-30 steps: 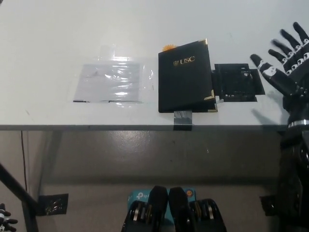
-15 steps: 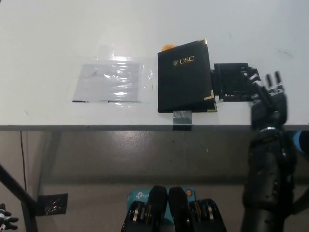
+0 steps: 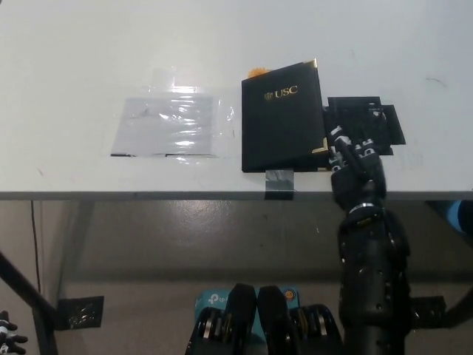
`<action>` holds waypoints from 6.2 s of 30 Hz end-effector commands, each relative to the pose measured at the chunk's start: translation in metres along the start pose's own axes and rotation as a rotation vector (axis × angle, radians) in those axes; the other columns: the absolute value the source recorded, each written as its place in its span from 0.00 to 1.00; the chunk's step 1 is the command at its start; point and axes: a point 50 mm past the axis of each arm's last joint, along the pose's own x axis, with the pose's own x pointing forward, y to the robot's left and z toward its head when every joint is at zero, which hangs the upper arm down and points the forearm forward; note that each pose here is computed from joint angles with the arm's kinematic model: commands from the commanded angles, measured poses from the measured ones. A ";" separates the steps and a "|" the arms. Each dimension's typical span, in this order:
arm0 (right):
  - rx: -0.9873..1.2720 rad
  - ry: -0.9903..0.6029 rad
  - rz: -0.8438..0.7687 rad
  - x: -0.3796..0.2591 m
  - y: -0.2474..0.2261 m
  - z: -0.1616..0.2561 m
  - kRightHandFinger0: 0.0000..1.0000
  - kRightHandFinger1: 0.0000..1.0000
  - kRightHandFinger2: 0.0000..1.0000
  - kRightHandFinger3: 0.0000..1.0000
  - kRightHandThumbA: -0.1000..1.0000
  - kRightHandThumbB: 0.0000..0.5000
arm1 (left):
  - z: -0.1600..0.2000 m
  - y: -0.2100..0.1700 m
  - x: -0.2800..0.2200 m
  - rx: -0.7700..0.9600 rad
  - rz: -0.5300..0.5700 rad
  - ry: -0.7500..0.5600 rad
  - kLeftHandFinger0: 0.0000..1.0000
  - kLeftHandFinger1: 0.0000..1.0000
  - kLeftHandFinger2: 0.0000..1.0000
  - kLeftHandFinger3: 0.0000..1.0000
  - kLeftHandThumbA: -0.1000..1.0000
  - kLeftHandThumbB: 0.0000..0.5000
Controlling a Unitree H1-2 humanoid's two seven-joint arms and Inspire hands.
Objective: The robot uses its right hand to push the cover of the diary kept in the middle of the desk towards the left to open it
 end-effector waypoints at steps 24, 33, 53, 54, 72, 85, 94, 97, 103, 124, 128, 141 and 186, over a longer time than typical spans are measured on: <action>-0.020 0.047 0.113 -0.001 0.009 -0.060 0.93 0.96 0.92 1.00 1.00 0.43 | 0.006 -0.020 0.004 0.008 -0.068 -0.025 0.37 0.42 0.23 0.30 0.56 1.00; -0.080 0.053 0.191 0.012 0.060 -0.060 0.85 0.87 0.84 0.94 1.00 0.42 | 0.004 -0.021 0.004 0.016 -0.081 -0.031 0.37 0.41 0.23 0.31 0.57 1.00; -0.574 0.030 0.433 0.007 0.129 -0.087 0.89 0.91 0.91 0.98 1.00 0.55 | 0.014 -0.024 0.011 0.016 -0.099 -0.055 0.37 0.41 0.21 0.31 0.55 1.00; -0.655 0.032 0.445 0.006 0.125 -0.091 0.89 0.92 0.92 1.00 1.00 0.57 | 0.015 -0.024 0.011 0.027 -0.100 -0.058 0.37 0.41 0.21 0.31 0.55 1.00; -1.693 -0.109 0.860 -0.001 0.051 -0.113 0.43 0.53 0.60 0.99 1.00 0.61 | 0.026 -0.024 0.017 0.087 -0.124 -0.085 0.36 0.44 0.25 0.34 0.57 1.00; -2.493 -0.363 1.052 0.015 0.033 -0.102 1.00 1.00 1.00 1.00 1.00 0.93 | 0.029 -0.025 0.017 0.093 -0.125 -0.090 0.36 0.44 0.24 0.34 0.58 1.00; -2.406 -0.263 1.046 0.014 0.034 -0.105 1.00 1.00 1.00 1.00 1.00 0.85 | 0.025 -0.024 0.015 0.086 -0.126 -0.091 0.38 0.46 0.25 0.34 0.57 1.00; -2.380 -0.244 1.036 0.013 0.044 -0.103 1.00 1.00 1.00 1.00 1.00 0.86 | 0.023 -0.023 0.013 0.080 -0.119 -0.088 0.34 0.43 0.23 0.34 0.56 1.00; -2.260 -0.273 1.053 0.010 0.061 -0.091 0.86 1.00 1.00 1.00 1.00 0.89 | 0.023 -0.021 0.012 0.087 -0.113 -0.079 0.37 0.45 0.25 0.34 0.57 1.00; -1.099 -0.044 0.977 -0.070 0.114 0.052 1.00 1.00 1.00 1.00 1.00 0.49 | 0.014 -0.017 0.009 0.060 -0.095 -0.060 0.30 0.40 0.22 0.32 0.56 1.00; -0.927 -0.080 0.862 -0.078 0.077 0.081 0.99 1.00 0.99 1.00 1.00 0.60 | 0.012 -0.017 0.008 0.073 -0.093 -0.055 0.29 0.40 0.21 0.31 0.58 1.00; -0.709 -0.302 0.272 -0.113 -0.092 0.153 0.24 0.25 0.35 0.62 1.00 0.27 | 0.014 -0.010 0.010 0.075 -0.082 -0.043 0.29 0.41 0.23 0.32 0.58 1.00; -0.843 -0.258 -0.231 -0.129 -0.228 0.081 0.00 0.01 0.07 0.32 0.98 0.32 | 0.004 -0.001 0.007 0.093 -0.083 -0.043 0.34 0.43 0.24 0.31 0.60 1.00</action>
